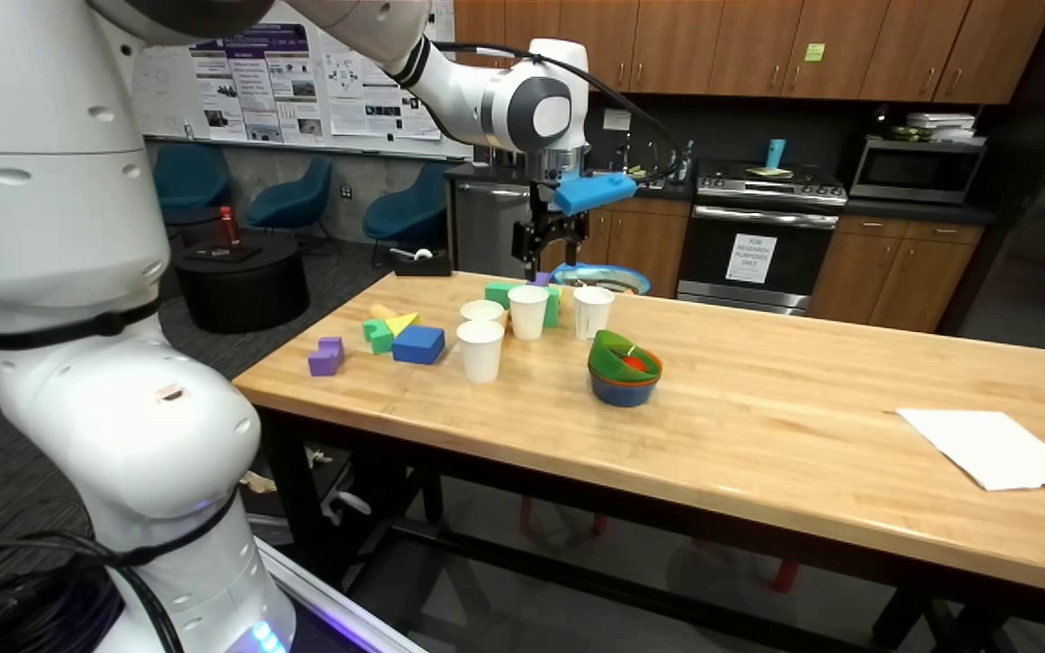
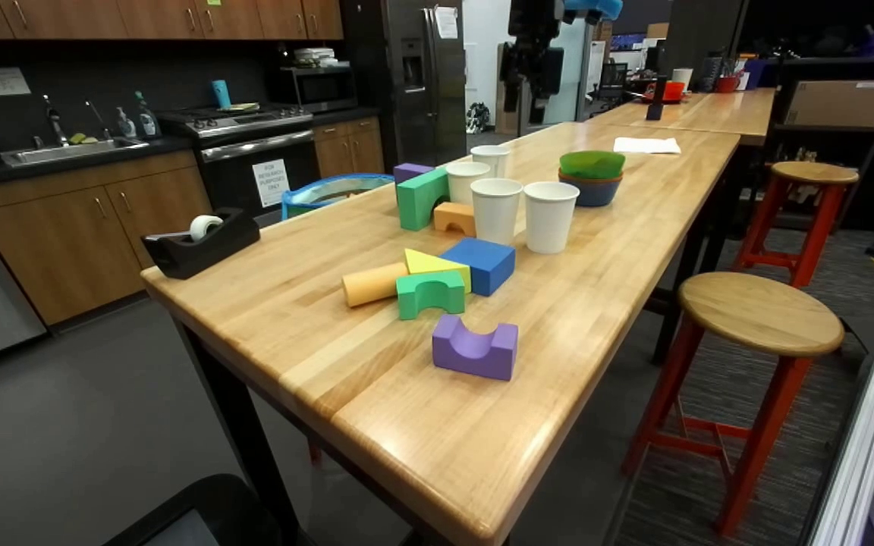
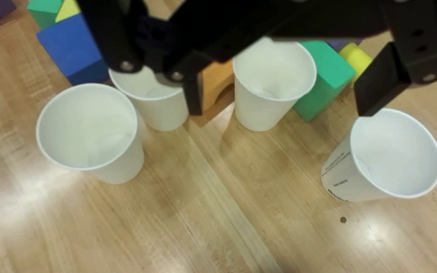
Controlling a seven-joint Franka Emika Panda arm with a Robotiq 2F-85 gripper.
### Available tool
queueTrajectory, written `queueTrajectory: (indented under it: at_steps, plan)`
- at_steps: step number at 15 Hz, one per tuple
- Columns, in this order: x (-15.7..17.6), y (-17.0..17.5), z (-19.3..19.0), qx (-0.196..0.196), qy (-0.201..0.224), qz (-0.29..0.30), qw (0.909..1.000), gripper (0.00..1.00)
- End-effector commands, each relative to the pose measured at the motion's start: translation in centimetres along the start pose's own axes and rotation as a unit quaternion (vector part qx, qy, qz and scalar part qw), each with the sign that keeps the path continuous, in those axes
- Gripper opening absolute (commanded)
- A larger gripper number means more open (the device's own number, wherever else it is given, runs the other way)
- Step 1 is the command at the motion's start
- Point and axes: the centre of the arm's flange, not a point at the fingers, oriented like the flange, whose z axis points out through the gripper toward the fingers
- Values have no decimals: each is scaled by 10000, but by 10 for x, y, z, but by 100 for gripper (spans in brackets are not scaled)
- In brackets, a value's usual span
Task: Stack up the white paper cups
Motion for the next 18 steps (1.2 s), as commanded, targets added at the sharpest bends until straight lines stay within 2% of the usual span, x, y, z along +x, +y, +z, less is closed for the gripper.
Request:
queueTrajectory:
  at_steps: [1,6,7,10,12,16,18]
  plan:
    - [9,19,10,-264,-142,589,9978,100]
    - [29,26,24,-438,-320,883,9946,100]
    - [20,19,25,-329,-249,768,9962,100]
    - [24,19,30,-305,-260,762,9963,100]
    - [28,15,31,-357,-362,482,9975,100]
    - [33,20,38,-66,-292,-125,9995,100]
    - [30,25,41,46,-251,-205,9995,100]
